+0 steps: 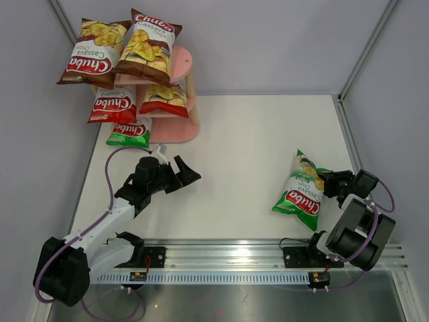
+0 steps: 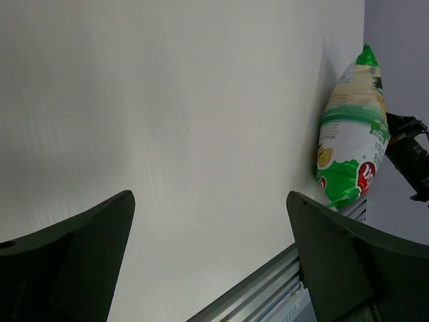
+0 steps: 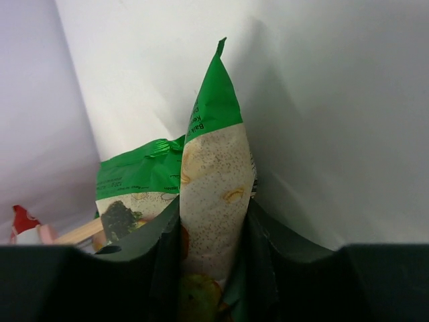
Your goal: Place and organize the chips bags onto the shelf
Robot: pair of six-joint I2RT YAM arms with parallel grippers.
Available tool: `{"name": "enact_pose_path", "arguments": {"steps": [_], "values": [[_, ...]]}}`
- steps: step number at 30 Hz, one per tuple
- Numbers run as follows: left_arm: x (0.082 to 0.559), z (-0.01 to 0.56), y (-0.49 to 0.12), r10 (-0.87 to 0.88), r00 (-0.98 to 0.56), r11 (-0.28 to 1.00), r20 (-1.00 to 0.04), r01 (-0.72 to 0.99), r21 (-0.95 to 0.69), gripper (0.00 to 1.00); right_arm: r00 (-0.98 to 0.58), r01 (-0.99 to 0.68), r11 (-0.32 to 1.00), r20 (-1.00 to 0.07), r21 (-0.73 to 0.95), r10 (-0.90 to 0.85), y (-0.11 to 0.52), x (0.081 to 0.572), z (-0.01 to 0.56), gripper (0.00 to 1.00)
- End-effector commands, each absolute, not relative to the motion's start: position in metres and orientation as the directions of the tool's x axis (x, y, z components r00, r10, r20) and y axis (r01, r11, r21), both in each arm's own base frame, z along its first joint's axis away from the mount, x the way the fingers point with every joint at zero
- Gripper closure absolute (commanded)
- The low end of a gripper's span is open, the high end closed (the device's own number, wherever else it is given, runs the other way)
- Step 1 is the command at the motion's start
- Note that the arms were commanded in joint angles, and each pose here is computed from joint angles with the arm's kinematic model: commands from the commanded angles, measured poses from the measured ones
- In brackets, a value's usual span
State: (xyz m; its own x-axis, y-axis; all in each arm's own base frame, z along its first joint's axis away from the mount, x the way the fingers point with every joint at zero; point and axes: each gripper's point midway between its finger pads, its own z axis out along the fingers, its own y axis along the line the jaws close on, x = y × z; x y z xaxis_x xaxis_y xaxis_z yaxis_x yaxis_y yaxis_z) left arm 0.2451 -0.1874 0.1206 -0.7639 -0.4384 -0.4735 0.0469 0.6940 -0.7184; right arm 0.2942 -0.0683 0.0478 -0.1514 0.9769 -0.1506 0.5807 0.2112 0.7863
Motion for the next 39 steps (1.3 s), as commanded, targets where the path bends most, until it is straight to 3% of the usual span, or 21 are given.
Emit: {"name": "enact_pose_path", "arguments": {"steps": [1, 10, 13, 16, 17, 25, 32, 39], "values": [[0.252, 0.151, -0.216, -0.396, -0.741, 0.630, -0.542, 0.211, -0.748, 0.01, -0.133, 0.504, 0.141, -0.085, 0.852, 0.988, -0.059, 0.304, 0.072, 0.63], [0.244, 0.186, -0.242, -0.439, -0.575, 0.609, -0.691, 0.375, -0.699, 0.01, -0.105, 0.477, 0.058, -0.008, 0.877, 0.994, -0.046, 0.317, 0.102, 0.81], [0.242, 0.192, -0.249, -0.443, -0.555, 0.583, -0.704, 0.418, -0.696, 0.01, -0.094, 0.470, 0.037, 0.009, 0.882, 0.996, -0.042, 0.323, 0.109, 0.88], [0.239, 0.193, -0.259, -0.423, -0.553, 0.570, -0.718, 0.453, -0.685, 0.01, -0.093, 0.454, 0.019, 0.026, 0.891, 0.995, -0.034, 0.331, 0.116, 0.89], [0.237, 0.192, -0.262, -0.414, -0.552, 0.565, -0.723, 0.466, -0.680, 0.01, -0.096, 0.451, 0.021, 0.025, 0.892, 0.995, -0.030, 0.333, 0.118, 0.95], [0.228, 0.177, -0.286, -0.400, -0.521, 0.545, -0.754, 0.526, -0.652, 0.01, -0.090, 0.407, -0.053, 0.098, 0.912, 0.991, -0.013, 0.355, 0.144, 0.96], [0.222, 0.181, -0.325, -0.408, -0.438, 0.500, -0.801, 0.627, -0.597, 0.01, -0.080, 0.374, -0.172, 0.217, 0.911, 0.973, -0.002, 0.367, 0.161, 0.96], [0.226, 0.201, -0.354, -0.516, -0.351, 0.441, -0.781, 0.673, -0.594, 0.01, -0.103, 0.296, -0.328, 0.371, 0.897, 0.923, 0.021, 0.378, 0.201, 0.97]]}}
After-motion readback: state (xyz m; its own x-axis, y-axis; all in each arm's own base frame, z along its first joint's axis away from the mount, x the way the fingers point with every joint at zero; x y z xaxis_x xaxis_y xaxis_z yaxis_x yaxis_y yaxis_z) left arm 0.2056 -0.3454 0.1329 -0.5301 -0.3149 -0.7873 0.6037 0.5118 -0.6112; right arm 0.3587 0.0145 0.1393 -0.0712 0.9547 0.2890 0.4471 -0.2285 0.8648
